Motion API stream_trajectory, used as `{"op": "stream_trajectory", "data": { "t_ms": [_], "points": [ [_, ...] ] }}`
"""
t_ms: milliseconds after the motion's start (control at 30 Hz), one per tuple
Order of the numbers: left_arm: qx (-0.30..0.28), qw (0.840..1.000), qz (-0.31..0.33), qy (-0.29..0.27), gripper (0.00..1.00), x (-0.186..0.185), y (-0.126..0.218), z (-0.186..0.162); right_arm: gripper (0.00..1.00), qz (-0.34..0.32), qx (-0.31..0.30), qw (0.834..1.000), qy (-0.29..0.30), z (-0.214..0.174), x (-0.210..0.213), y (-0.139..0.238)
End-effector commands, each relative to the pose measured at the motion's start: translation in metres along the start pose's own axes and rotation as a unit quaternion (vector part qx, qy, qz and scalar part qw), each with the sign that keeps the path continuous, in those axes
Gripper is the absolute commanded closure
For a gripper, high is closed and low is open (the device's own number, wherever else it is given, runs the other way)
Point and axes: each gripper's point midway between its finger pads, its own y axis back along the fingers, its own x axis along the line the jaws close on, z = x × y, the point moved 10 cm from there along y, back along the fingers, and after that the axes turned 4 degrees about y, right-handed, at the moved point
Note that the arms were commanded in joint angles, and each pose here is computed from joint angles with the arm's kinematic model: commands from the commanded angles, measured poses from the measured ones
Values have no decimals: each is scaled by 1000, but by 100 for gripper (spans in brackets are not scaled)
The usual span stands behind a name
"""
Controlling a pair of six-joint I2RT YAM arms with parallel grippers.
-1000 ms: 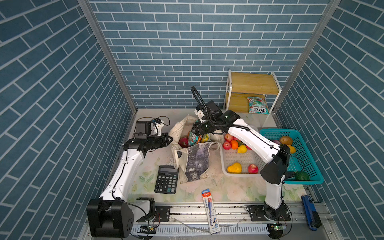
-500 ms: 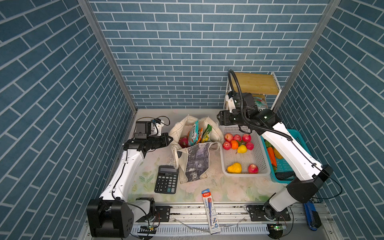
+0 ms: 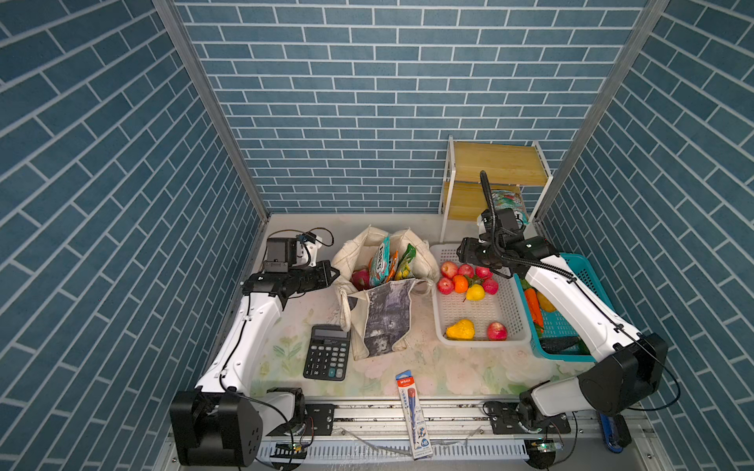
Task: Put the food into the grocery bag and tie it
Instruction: 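Raise the tote handle with the left gripper while the right gripper reaches the other handle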
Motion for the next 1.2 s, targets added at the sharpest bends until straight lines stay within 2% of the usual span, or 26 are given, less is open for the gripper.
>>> {"op": "stream_trajectory", "data": {
  "t_ms": [0, 100, 333, 600, 1000, 1167],
  "points": [
    [-10, 1000, 5, -6, 100, 3, 0, 2, 37, 27, 10, 999, -28, -1, 2, -14],
    [-11, 1000, 5, -6, 100, 3, 0, 2, 37, 33, 20, 999, -32, -4, 2, -24],
    [-10, 1000, 6, -5, 100, 4, 0, 2, 39, 100, 55, 992, -56, -10, 11, -51],
    [-10, 1000, 8, -5, 100, 4, -1, 2, 45, 129, 88, 985, -71, -19, 19, -76],
    [-9, 1000, 8, -5, 100, 4, -1, 1, 53, 127, 118, 983, -68, -31, 23, -94],
    [-9, 1000, 7, -5, 100, 4, 0, 2, 63, 134, 125, 981, -70, -32, 24, -95]
  ]
}}
